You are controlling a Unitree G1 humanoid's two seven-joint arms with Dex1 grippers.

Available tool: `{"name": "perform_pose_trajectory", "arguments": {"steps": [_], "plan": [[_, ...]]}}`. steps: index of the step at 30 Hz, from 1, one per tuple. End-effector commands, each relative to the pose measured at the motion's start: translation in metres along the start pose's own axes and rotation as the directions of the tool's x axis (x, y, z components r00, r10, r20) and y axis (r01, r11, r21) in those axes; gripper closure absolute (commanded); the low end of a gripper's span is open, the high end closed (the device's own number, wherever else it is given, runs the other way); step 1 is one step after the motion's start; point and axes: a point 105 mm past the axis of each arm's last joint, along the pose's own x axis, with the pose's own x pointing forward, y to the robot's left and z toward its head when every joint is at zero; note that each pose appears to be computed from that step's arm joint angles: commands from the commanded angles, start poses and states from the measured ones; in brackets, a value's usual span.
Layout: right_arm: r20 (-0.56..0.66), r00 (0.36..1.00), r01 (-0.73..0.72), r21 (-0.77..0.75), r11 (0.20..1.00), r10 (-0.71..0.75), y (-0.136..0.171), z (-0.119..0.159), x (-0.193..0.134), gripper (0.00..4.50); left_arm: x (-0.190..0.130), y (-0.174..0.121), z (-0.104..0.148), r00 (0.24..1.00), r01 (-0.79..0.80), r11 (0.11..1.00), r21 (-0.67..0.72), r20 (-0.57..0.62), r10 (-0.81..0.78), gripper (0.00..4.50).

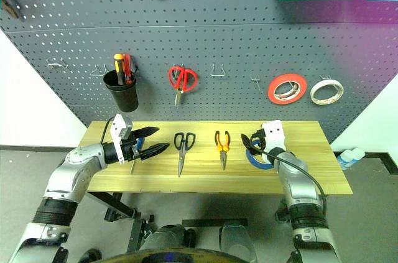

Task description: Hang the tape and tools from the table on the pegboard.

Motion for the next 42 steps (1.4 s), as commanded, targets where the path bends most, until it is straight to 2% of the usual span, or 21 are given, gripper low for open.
{"name": "perform_pose_trajectory", "arguments": {"steps": [1, 7, 18, 26, 42], "plan": [[0.013, 0.999, -0.034, -0.036, 0.999, 0.035, 0.006, 0.009, -0.004, 0.0, 0.003, -0.01, 0.019, 0.997, 0.076, 0.996, 0.055, 0.005, -0.077, 0.05], [-0.084, 0.996, -0.043, -0.139, 0.989, 0.032, 0.009, -0.006, -0.013, 0.0, 0.006, -0.016, 0.024, 0.994, 0.106, 0.993, 0.057, 0.0, -0.106, 0.05], [-0.194, 0.98, 0.014, -0.126, 0.992, -0.038, -0.005, -0.001, -0.015, 0.0, 0.016, -0.029, 0.031, 0.984, 0.18, 0.982, 0.062, -0.006, -0.18, 0.05], [-0.286, 0.958, -0.027, -0.178, 0.984, -0.025, -0.009, -0.008, -0.014, 0.0, 0.019, -0.034, 0.032, 0.976, 0.217, 0.972, 0.094, -0.032, -0.215, 0.05], [-0.472, 0.88, -0.139, -0.16, 0.977, 0.048, -0.011, -0.026, 0.004, 0.0, 0.018, -0.038, 0.031, 0.98, 0.199, 0.974, 0.106, -0.025, -0.197, 0.05]]}}
